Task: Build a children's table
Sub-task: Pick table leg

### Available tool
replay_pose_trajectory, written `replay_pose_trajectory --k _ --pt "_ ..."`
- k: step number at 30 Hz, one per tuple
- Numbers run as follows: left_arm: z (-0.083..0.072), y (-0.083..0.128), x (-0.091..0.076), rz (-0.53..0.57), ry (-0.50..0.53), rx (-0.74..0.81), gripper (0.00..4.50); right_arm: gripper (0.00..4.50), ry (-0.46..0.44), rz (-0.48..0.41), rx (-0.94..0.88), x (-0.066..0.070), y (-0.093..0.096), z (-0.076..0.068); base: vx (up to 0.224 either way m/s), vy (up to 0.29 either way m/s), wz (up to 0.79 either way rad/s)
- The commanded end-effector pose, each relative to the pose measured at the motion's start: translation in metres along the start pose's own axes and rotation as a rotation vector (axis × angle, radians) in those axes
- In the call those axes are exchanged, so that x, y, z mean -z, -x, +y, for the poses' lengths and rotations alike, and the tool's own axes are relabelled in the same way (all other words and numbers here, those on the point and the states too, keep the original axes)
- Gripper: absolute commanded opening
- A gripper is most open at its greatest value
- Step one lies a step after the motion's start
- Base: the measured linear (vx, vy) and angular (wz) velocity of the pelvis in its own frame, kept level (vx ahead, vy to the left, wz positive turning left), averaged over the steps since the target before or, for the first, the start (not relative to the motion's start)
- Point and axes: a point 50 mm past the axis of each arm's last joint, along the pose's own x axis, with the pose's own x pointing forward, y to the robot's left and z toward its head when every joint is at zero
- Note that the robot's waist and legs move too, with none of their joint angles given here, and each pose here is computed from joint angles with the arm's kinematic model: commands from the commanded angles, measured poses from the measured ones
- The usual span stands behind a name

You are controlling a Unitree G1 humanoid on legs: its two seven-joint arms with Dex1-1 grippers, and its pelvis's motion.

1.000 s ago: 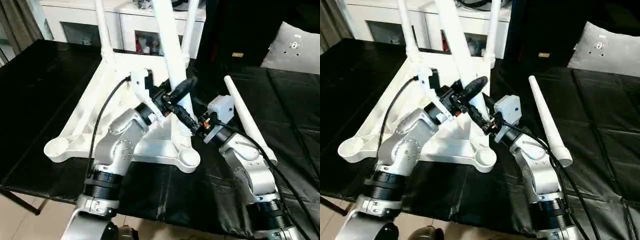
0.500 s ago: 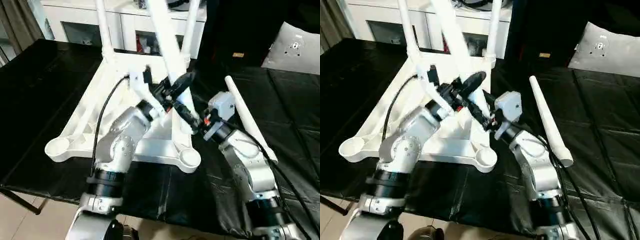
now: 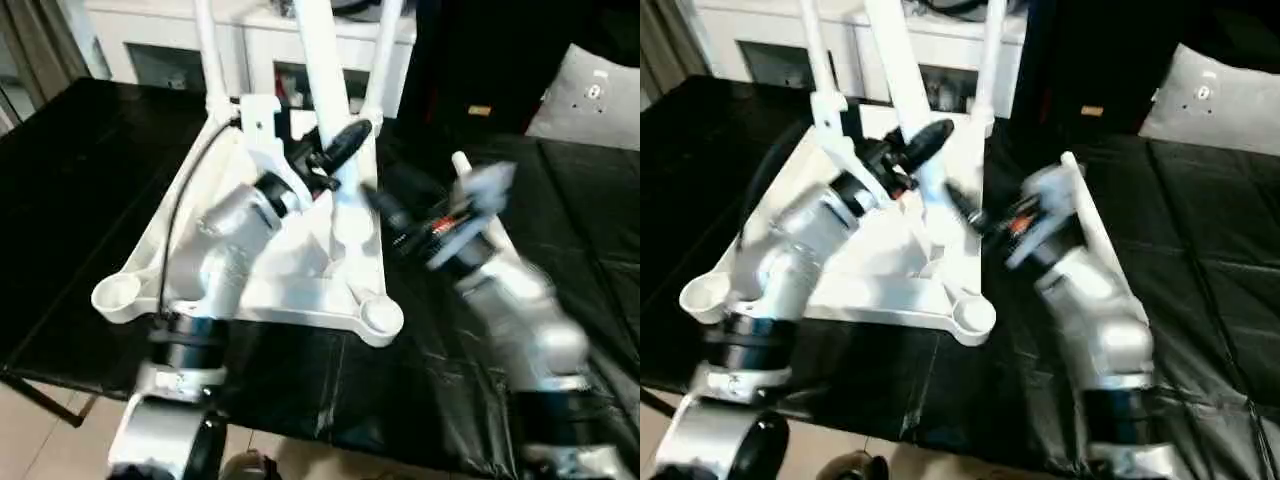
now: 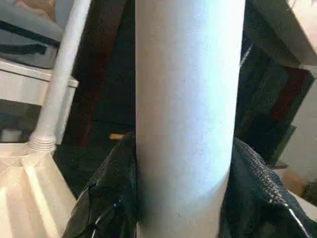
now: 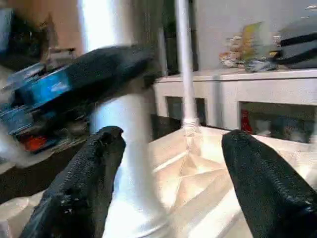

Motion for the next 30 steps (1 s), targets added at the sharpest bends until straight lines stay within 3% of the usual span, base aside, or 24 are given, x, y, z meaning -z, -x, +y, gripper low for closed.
replay_pose_trajectory --k 1,3,6,11,15,21,23,30 --pt "-0.007 -0.002 -0.013 -0.009 0.007 0.085 1.9 3.8 -0.046 0.044 0.014 -0.006 0.006 -0.009 0.0 0.0 0.0" --pt "-0.008 0.001 -0.018 -0.004 0.041 0.149 1.89 4.11 -0.095 0.082 -0.015 -0.008 0.014 -0.014 0.0 0.0 0.0" --pt "-0.012 0.004 -0.026 -0.011 0.084 0.233 1.89 4.17 -0.195 0.077 -0.029 -0.013 0.023 -0.02 0.0 0.0 0.0" --pt "-0.021 0.01 -0.033 0.025 0.105 0.392 1.89 4.5 -0.306 0.066 -0.2 -0.024 0.033 -0.01 0.0 0.0 0.0" --pt "-0.031 0.014 -0.035 0.08 0.076 0.533 1.89 4.5 -0.295 0.136 -0.396 -0.031 0.038 0.005 0.0 0.0 0.0" --pt "-0.043 0.015 -0.033 0.148 0.028 0.667 1.89 4.5 -0.261 0.211 -0.513 -0.034 0.037 0.013 0.0 0.0 0.0" --pt "-0.052 0.015 -0.027 0.2 -0.006 0.749 1.89 4.5 -0.212 0.266 -0.588 -0.031 0.033 0.021 0.0 0.0 0.0" --pt "-0.063 0.014 -0.011 0.304 -0.09 0.854 1.89 4.5 -0.16 0.332 -0.654 -0.026 0.026 0.022 0.0 0.0 0.0"
